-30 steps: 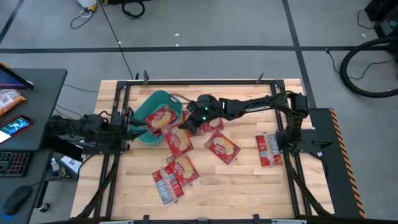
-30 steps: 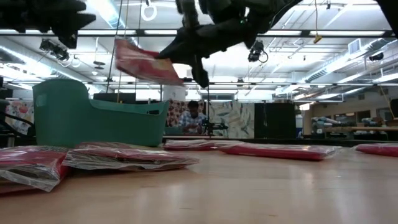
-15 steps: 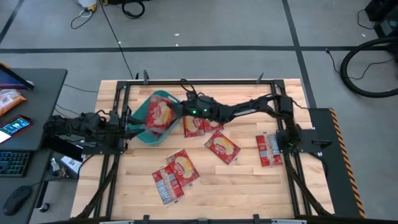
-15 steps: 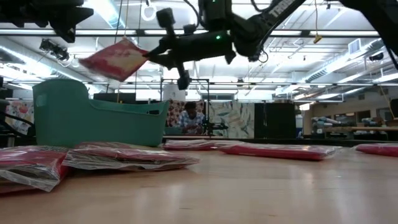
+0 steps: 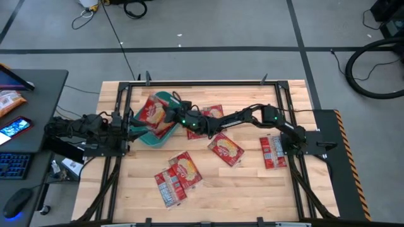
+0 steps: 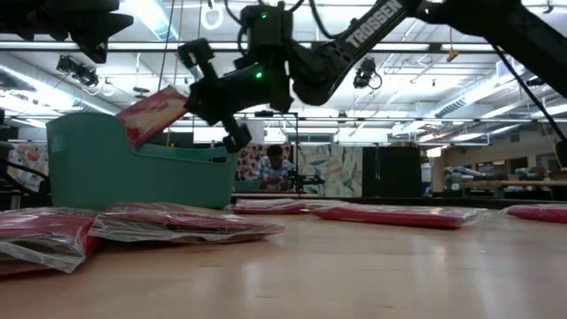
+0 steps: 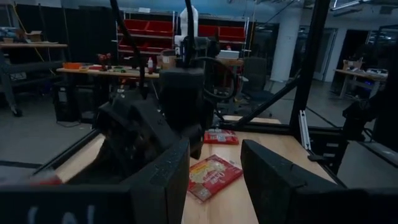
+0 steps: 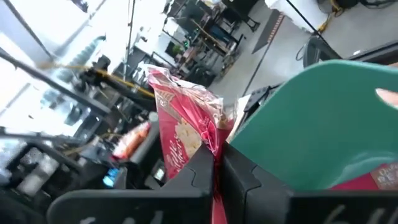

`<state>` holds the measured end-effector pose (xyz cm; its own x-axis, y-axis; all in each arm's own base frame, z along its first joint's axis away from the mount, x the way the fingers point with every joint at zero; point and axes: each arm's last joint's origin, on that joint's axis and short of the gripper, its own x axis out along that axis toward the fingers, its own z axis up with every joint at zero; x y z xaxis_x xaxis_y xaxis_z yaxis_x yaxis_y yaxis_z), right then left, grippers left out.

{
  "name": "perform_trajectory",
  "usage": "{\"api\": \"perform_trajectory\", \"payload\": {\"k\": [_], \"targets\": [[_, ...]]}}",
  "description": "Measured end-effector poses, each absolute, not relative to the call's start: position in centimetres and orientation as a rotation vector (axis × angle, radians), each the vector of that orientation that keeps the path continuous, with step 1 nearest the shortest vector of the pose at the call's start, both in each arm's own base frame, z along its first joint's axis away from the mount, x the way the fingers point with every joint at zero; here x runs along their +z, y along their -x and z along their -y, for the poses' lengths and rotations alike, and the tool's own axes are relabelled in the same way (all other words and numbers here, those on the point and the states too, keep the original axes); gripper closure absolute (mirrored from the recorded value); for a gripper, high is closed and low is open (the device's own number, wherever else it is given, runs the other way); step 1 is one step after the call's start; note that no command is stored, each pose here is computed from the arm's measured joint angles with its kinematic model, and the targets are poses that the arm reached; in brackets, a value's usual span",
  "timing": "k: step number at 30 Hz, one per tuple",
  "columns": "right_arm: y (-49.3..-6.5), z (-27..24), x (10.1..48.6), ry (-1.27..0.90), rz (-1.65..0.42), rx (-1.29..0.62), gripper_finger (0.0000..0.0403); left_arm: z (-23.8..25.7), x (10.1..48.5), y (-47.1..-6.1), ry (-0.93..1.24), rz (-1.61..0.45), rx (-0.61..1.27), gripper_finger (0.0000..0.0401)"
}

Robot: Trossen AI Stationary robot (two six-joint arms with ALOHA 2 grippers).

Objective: Sort popcorn bags into baskets
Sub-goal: Put the red popcorn bag into the green bin

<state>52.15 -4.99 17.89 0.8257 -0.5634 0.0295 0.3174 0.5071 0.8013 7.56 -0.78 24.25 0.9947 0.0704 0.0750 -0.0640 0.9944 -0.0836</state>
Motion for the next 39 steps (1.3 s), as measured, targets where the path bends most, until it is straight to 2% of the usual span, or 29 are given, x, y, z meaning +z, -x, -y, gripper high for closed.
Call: {"api": "perform_trajectory", "payload": {"k": [9, 26, 39], "targets": [[-52.60, 5.88, 17.56, -0.841, 0.228, -0.427, 0.0358, 0.78, 24.09, -7.57, 0.081, 0.061, 0.068, 0.0250], [-52.67, 5.67, 17.61, -0.745, 0.165, -0.366, 0.0305, 0.78, 24.08, -7.57, 0.081, 0.061, 0.067, 0.0250], [-52.69, 5.58, 17.34, -0.689, 0.114, -0.366, 0.0303, 0.78, 24.01, -7.58, 0.080, 0.054, 0.068, 0.0250]]}}
